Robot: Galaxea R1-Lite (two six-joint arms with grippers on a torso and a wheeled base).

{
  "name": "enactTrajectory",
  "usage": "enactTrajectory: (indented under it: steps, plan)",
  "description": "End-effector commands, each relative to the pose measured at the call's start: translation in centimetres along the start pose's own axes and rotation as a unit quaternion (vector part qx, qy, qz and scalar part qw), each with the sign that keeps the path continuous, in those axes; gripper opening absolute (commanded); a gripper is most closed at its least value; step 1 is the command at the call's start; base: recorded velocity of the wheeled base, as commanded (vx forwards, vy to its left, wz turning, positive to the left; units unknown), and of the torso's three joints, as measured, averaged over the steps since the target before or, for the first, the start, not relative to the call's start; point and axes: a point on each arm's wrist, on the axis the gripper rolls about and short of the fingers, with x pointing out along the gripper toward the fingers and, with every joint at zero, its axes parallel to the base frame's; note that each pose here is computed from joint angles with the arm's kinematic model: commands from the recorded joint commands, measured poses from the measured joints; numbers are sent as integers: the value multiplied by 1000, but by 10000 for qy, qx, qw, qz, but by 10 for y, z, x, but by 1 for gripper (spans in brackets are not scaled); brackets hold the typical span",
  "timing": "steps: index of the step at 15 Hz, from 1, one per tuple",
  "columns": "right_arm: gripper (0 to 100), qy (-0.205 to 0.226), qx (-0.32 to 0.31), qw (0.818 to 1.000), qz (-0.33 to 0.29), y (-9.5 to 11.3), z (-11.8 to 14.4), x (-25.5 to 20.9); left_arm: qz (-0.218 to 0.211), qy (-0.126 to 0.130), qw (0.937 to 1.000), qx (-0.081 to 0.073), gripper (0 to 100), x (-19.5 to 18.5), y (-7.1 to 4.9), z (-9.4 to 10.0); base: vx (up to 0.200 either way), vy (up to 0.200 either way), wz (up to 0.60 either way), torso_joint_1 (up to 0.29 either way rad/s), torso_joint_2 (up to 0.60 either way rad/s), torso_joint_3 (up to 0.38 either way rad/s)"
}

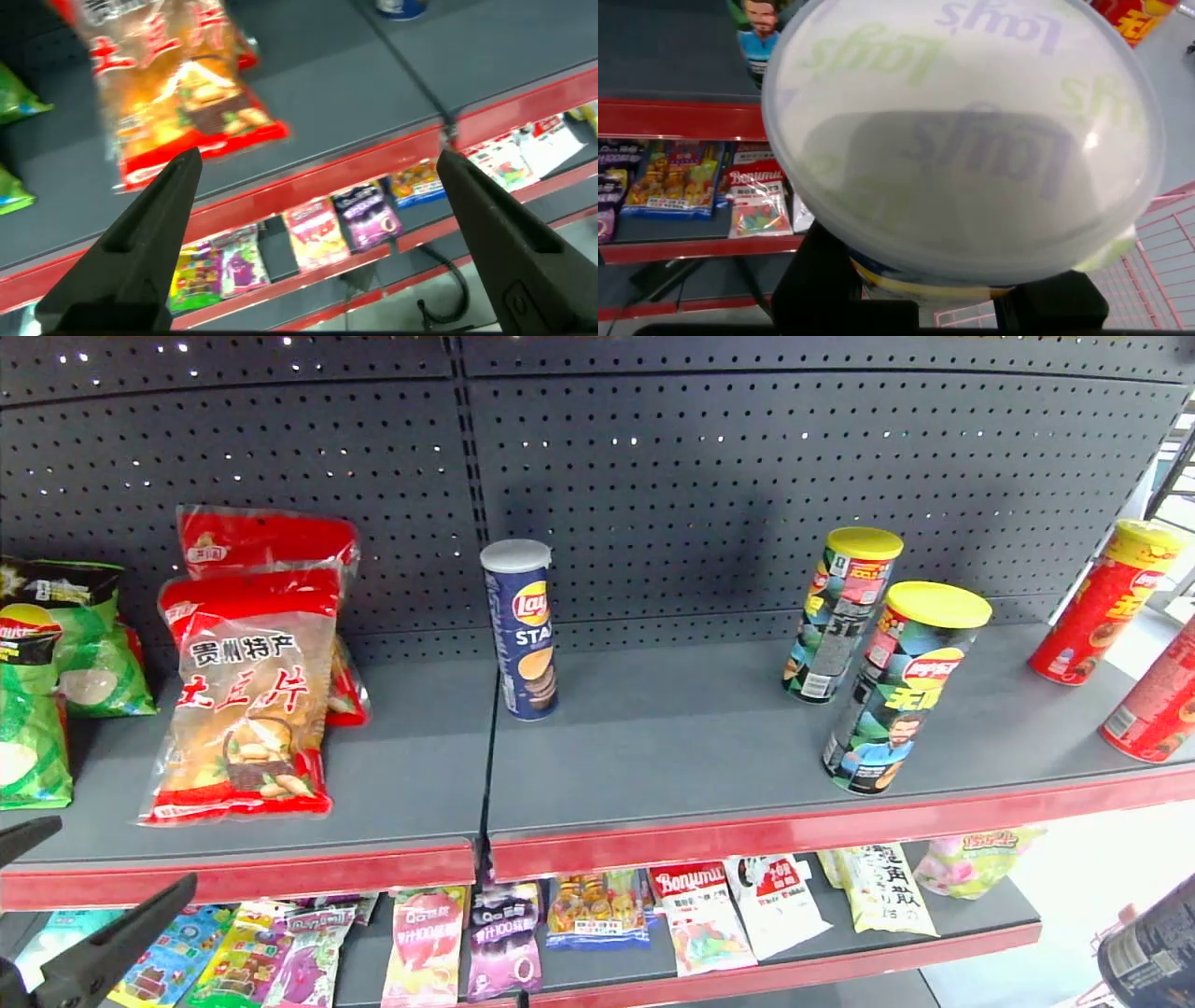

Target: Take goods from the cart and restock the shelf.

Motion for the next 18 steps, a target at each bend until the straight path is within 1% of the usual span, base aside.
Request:
enactTrajectory:
  steps: [1,6,12,13,14,16,18]
  plan:
    - [0,-41,10,10000,-5,0,-1,-2,-1,-5,10000,8,100,0,0,0,0,0,0,0,0,0]
    - [0,-100,4,9999,-14,0,-13,-8,8,-11,9999,123,100,-1,0,-1,0,0,0,0,0,0]
    - [0,-176,-4,9998,-51,-1,-13,-11,-10,1,9999,145,100,0,0,0,0,0,0,0,0,0]
    - [0,-183,-86,9998,-53,-1,-13,-11,-10,1,9998,176,100,0,0,0,0,0,0,0,0,0]
    - [0,-169,-144,9997,-44,-1,-13,-11,-22,21,9997,243,100,1,0,-1,0,0,0,0,0,0]
    - [0,-151,-159,9998,-25,-1,-13,-10,-60,123,9993,349,100,4,0,-2,0,0,0,0,0,0]
    - [0,-114,-170,9998,-19,-1,-13,-9,-105,222,9990,373,100,11,0,0,0,0,0,0,0,0]
